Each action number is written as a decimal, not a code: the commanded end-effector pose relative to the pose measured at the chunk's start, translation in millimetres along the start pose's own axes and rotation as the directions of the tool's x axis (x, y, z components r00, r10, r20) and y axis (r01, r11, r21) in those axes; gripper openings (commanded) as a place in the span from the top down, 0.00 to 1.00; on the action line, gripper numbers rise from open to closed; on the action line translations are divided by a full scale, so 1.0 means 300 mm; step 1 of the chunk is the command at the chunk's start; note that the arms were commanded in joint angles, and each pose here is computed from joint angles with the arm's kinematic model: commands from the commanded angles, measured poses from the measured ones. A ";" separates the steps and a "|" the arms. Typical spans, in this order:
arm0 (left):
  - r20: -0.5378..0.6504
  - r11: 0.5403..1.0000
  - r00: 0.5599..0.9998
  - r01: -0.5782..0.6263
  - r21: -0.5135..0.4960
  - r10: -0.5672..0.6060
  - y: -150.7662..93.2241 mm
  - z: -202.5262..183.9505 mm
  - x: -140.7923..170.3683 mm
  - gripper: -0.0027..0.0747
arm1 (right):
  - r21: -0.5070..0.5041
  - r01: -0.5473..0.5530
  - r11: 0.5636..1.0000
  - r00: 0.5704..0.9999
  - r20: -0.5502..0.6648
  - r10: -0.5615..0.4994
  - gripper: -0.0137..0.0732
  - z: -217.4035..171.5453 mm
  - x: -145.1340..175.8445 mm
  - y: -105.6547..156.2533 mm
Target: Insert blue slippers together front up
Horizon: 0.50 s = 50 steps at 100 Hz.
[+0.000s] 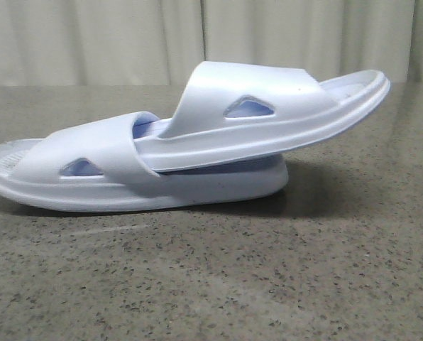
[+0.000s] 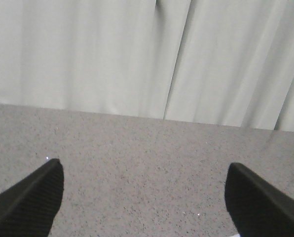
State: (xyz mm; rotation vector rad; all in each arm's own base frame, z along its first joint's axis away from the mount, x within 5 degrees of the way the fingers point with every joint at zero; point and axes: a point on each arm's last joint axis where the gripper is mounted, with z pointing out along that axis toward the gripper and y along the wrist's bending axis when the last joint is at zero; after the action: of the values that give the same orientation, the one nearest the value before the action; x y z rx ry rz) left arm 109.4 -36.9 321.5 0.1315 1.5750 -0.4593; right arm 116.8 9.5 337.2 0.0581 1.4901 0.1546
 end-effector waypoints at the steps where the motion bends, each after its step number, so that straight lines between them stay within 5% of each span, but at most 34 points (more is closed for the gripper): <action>1: 0.065 0.998 0.997 -0.052 0.018 0.051 -0.021 -0.034 -0.046 0.20 | 0.023 0.068 0.997 0.995 0.075 -0.070 0.25 -0.037 -0.034 -0.008; 19: 0.099 0.995 0.990 -0.102 0.019 0.100 -0.028 -0.078 -0.034 0.20 | 0.009 0.108 0.994 0.986 0.130 -0.108 0.25 -0.117 -0.009 -0.015; 50: -0.015 0.997 0.997 -0.073 0.002 0.073 0.005 -0.070 0.109 0.20 | -0.009 0.113 0.994 0.985 0.135 -0.111 0.25 -0.176 0.080 -0.027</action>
State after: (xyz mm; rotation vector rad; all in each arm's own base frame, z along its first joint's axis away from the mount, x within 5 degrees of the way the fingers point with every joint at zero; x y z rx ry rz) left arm 87.8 -33.8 288.0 0.1990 1.5804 -0.3902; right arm 66.9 3.4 308.8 -0.0155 1.3626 0.1115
